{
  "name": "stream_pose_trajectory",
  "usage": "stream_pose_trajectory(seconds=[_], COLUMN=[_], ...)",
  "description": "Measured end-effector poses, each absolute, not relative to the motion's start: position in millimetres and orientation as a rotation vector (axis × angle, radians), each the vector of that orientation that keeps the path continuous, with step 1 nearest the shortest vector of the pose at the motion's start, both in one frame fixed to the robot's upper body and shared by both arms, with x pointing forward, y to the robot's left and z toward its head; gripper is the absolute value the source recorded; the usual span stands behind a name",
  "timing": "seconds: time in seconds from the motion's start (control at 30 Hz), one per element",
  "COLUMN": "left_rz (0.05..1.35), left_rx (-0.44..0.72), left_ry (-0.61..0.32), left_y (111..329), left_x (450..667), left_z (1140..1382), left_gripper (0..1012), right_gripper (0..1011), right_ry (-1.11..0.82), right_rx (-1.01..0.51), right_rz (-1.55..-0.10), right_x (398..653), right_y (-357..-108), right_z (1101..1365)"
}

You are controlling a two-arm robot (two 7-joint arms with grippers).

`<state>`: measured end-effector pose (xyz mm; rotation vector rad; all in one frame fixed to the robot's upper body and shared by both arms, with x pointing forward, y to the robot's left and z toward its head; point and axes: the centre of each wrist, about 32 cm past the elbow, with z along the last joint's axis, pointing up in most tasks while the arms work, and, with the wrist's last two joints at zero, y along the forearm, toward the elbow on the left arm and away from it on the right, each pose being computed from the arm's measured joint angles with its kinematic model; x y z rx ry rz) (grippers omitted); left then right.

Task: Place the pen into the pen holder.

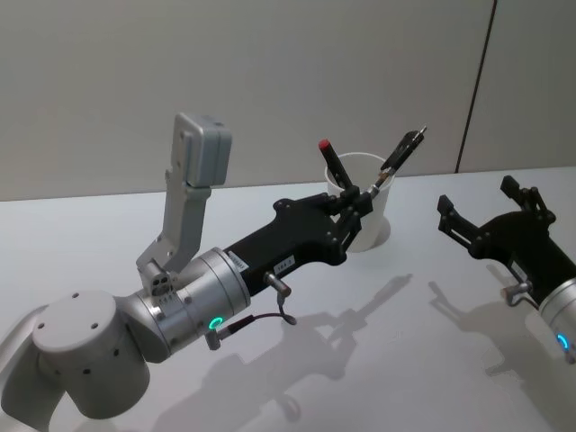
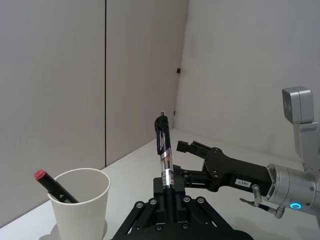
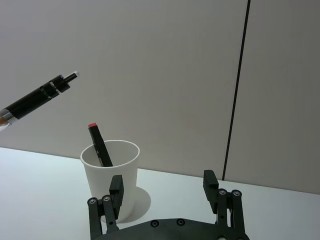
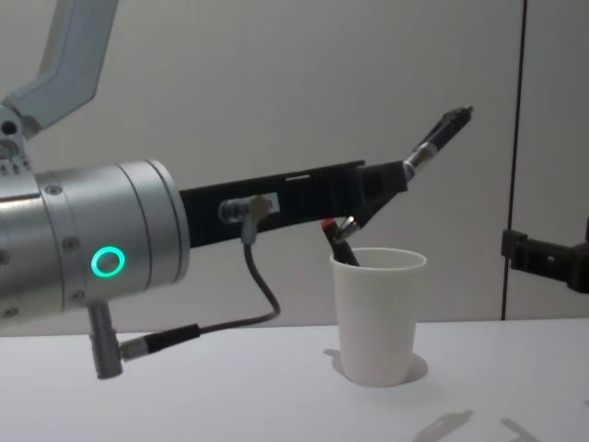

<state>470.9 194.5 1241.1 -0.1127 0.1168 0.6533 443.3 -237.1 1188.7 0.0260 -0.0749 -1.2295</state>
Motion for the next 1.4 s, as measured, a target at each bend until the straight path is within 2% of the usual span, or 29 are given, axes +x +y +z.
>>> stream_pose_trajectory(seconds=[1.1, 1.4], left_rz=[0.589, 0.585], left_rx=[-0.070, -0.067], left_ry=[0.101, 0.101], left_y=[188.9, 188.6], left_x=[470.0, 470.0], left_z=[1242.4, 1242.5], left_gripper=[116, 117], right_gripper=[1002, 1002], right_ry=[-0.074, -0.072], right_rx=[0.026, 0.040], right_rz=[-1.229, -1.213], right_x=[443.0, 436.4], right_y=[-237.5, -242.7], right_z=[1188.8, 1191.3])
